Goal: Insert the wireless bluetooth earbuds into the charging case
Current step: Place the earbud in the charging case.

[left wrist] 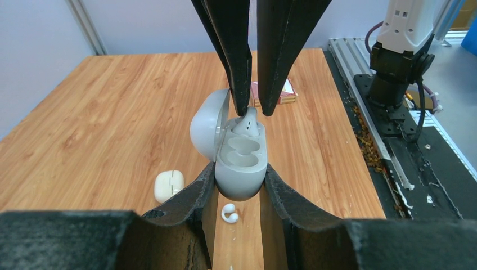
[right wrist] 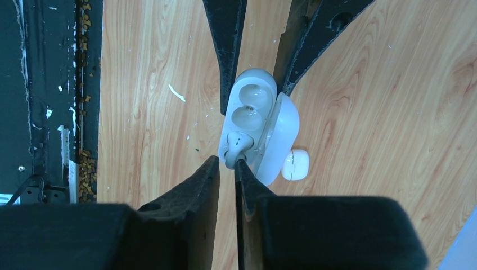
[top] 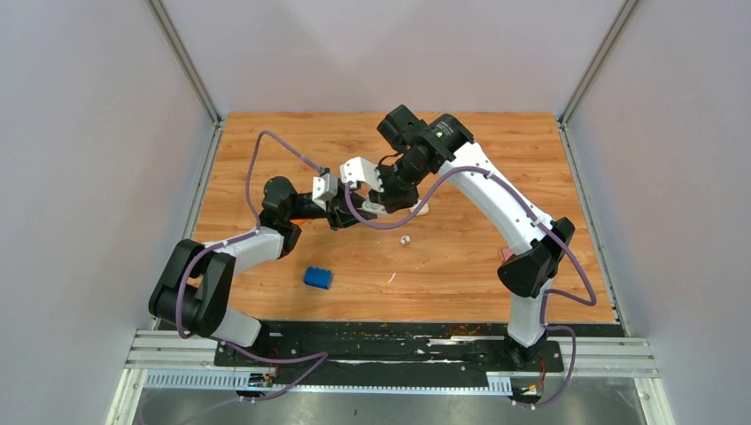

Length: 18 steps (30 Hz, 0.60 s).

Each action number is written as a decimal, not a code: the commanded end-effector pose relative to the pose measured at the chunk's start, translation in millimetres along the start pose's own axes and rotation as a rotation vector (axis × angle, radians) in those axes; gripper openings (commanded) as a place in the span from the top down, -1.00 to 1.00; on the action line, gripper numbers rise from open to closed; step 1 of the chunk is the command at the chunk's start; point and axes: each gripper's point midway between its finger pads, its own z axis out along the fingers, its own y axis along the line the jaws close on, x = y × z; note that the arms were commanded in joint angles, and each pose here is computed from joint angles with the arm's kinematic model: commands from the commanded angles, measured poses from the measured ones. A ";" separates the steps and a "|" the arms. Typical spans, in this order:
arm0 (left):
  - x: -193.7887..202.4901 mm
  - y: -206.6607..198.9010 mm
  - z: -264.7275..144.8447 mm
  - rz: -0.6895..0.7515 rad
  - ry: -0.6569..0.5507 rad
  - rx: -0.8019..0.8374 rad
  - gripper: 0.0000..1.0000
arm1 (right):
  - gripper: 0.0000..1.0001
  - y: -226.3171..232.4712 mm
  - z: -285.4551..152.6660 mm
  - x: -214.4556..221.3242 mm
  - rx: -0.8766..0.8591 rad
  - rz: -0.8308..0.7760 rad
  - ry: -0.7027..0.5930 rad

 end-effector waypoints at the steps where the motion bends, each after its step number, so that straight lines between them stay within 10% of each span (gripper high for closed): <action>1: -11.3 2.7 0.3 0.045 -0.027 -0.008 1.00 | 0.63 -4.9 -21.4 -10.5 0.074 -0.024 -0.036; 18: -6.1 11.5 -1.1 -0.048 -0.028 -0.071 1.00 | 0.45 15.8 -58.4 -28.6 0.148 0.002 -0.135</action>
